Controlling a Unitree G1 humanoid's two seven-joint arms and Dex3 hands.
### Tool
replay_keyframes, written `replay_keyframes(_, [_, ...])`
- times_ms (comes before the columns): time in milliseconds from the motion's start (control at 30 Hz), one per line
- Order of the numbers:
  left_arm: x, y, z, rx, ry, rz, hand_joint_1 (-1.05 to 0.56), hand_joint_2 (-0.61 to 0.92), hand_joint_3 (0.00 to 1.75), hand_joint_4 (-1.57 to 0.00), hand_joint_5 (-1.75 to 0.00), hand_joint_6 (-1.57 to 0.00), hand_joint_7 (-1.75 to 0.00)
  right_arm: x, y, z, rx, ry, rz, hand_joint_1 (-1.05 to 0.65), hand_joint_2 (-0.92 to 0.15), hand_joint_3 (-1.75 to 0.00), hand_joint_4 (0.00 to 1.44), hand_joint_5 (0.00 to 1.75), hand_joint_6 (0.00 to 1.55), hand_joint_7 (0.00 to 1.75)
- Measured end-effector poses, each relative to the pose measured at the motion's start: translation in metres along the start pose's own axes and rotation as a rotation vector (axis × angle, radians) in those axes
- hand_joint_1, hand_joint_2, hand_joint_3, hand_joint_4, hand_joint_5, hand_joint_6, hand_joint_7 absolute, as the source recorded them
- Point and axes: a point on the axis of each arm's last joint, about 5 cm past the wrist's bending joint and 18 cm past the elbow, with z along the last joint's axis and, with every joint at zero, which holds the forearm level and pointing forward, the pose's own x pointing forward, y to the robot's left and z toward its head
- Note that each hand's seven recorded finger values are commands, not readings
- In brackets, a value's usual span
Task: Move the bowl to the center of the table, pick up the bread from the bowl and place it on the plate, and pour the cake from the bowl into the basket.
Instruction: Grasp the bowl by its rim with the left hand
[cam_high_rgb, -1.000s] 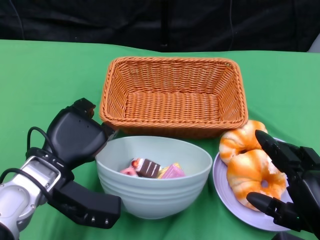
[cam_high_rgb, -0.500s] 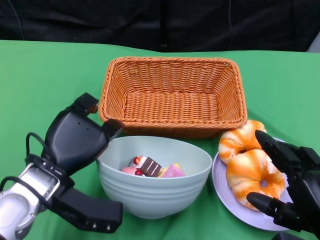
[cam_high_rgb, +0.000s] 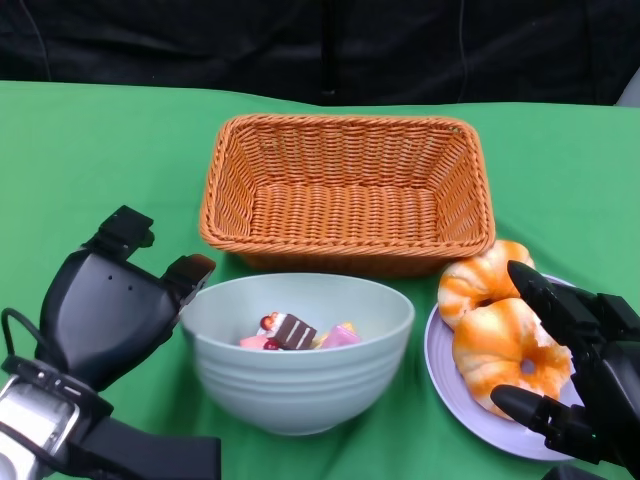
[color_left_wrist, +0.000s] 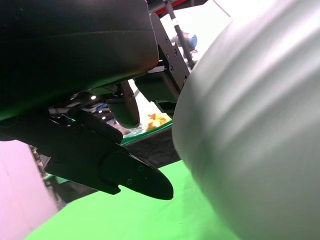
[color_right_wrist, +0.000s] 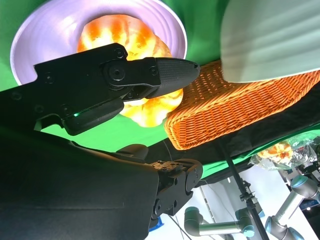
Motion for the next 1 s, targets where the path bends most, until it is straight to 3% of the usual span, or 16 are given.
replay_keyframes(333, [-0.013,0.006,0.001,-0.026,0.053,-0.010,-0.48,0.78,0.00,-0.29,-0.97,-0.72,0.00,0.000,0.000,0.000,0.000,0.001,0.001,-0.60,-0.92,-0.37,0.00,0.49,0.18,0.00])
replay_keyframes(567, [-0.019,0.029,0.001,-0.239,-0.005,-0.003,-0.49,0.80,0.00,-0.22,-1.00,-0.65,0.00,-0.001,0.000,0.000,0.000,0.002,0.004,-0.61,-0.92,-0.37,0.00,0.49,0.18,0.00])
replay_keyframes(800, [-0.027,0.039,0.001,-0.287,0.013,-0.028,-0.49,0.81,0.01,-0.20,-0.98,-0.60,0.00,-0.001,0.000,0.000,-0.001,0.002,0.005,-0.61,-0.92,-0.37,0.00,0.50,0.19,0.00])
replay_keyframes(1000, [-0.036,0.058,0.005,-0.385,0.012,-0.045,-0.50,0.83,0.01,-0.17,-0.99,-0.58,0.00,-0.001,0.000,0.000,-0.001,0.002,0.010,-0.61,-0.92,-0.38,0.00,0.49,0.18,0.00])
